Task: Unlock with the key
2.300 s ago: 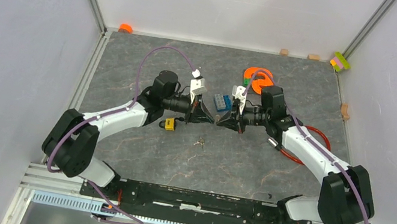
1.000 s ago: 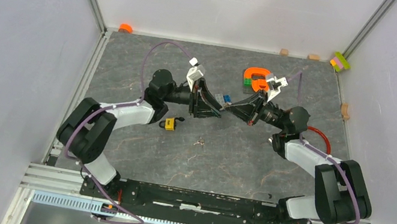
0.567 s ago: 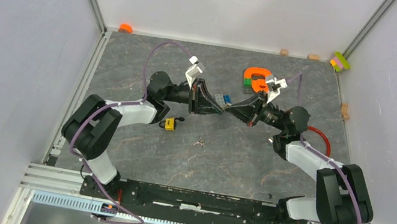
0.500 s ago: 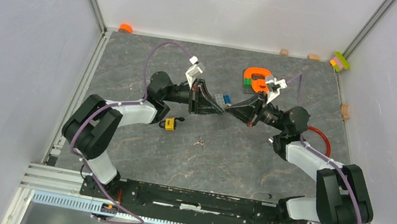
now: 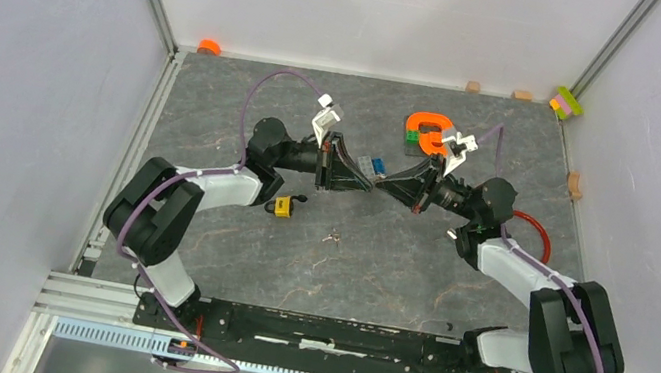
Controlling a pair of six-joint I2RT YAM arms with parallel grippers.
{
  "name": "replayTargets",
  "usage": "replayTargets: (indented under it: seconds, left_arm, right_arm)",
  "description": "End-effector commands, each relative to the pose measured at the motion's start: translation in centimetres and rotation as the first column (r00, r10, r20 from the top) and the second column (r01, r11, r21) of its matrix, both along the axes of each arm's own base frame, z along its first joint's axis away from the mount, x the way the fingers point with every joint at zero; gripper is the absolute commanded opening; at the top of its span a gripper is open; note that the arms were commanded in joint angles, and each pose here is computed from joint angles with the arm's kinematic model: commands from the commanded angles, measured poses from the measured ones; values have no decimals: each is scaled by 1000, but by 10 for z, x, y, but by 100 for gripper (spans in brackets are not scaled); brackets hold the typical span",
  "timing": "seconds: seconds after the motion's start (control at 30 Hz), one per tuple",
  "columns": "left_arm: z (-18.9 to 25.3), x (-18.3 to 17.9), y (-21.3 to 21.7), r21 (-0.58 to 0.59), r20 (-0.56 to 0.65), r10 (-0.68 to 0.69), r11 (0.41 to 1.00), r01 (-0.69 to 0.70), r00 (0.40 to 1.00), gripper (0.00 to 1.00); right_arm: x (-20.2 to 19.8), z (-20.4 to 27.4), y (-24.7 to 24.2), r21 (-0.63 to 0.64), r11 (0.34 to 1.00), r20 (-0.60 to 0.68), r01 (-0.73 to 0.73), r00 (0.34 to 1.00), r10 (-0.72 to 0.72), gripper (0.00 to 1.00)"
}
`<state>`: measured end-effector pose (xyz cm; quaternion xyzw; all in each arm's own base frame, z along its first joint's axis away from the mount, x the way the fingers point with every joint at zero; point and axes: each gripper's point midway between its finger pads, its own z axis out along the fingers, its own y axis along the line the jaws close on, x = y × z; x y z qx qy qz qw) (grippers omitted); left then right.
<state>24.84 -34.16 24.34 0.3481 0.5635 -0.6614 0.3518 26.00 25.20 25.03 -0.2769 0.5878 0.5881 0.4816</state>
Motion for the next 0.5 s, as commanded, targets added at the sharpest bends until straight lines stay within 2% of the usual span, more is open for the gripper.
replayTargets:
  seconds: [0.0, 0.03, 0.13, 0.2, 0.37, 0.47]
  left_arm:
    - [16, 2, -4, -25, 69, 1, 1000, 1, 998, 9]
    - [15, 2, -4, -24, 70, 1, 1000, 0, 998, 3]
    - [16, 2, -4, -23, 73, 3, 1000, -1, 997, 2]
    - [16, 1, -3, -21, 81, 14, 1000, -12, 997, 2]
    - [6, 1, 2, 50, 160, 42, 998, -50, 986, 2]
    - [-3, 1, 10, 140, 237, 42, 987, -76, 971, 2]
  right_arm:
    - [-2, 3, 1, -12, 1000, 66, 20, 998, -19, 0]
    - [-2, 3, 1, -16, 1000, 71, 21, 997, -20, 0]
    - [-3, 2, 1, -26, 999, 87, 28, 996, -25, 0]
    - [-3, 1, 0, -34, 999, 99, 35, 995, -31, 7]
    - [0, -7, -4, -122, 990, 156, 67, 987, -48, 52]
    - [2, -23, -8, -250, 966, 190, 67, 982, -19, 69]
